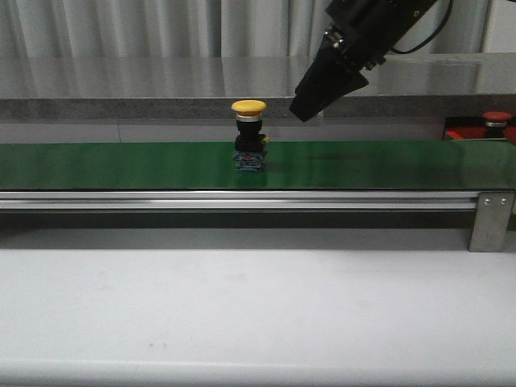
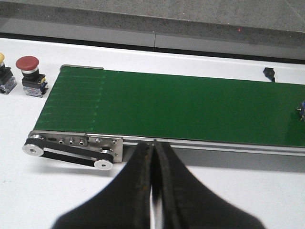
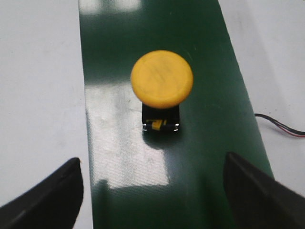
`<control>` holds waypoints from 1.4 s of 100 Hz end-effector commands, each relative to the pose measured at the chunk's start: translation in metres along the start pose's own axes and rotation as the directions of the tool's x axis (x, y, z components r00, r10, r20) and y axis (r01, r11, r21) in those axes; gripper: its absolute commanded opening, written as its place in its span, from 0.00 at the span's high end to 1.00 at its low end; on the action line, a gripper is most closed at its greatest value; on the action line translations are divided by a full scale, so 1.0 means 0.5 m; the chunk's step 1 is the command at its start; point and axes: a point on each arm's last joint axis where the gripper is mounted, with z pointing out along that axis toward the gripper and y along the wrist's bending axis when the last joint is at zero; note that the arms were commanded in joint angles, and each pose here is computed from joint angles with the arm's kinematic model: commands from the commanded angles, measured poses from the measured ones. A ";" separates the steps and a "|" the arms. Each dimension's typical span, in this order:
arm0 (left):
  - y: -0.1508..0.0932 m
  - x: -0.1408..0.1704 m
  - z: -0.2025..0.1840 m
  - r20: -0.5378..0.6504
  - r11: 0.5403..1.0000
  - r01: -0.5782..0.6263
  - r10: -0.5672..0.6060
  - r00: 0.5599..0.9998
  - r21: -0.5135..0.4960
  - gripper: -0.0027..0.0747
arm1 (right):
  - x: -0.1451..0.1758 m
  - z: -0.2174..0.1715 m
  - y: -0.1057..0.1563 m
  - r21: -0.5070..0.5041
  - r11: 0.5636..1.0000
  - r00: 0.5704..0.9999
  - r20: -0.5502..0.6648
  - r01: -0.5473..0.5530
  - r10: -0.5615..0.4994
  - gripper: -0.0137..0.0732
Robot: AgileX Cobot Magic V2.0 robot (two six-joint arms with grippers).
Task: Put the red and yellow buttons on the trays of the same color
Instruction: 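Lower the right gripper onto the yellow button on the belt and grasp it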
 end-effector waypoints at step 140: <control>-0.002 -0.028 -0.008 0.089 1.000 0.015 -0.015 0.996 -0.006 0.99 | -0.012 -0.004 -0.028 0.069 0.997 0.990 0.135 0.037 -0.046 0.36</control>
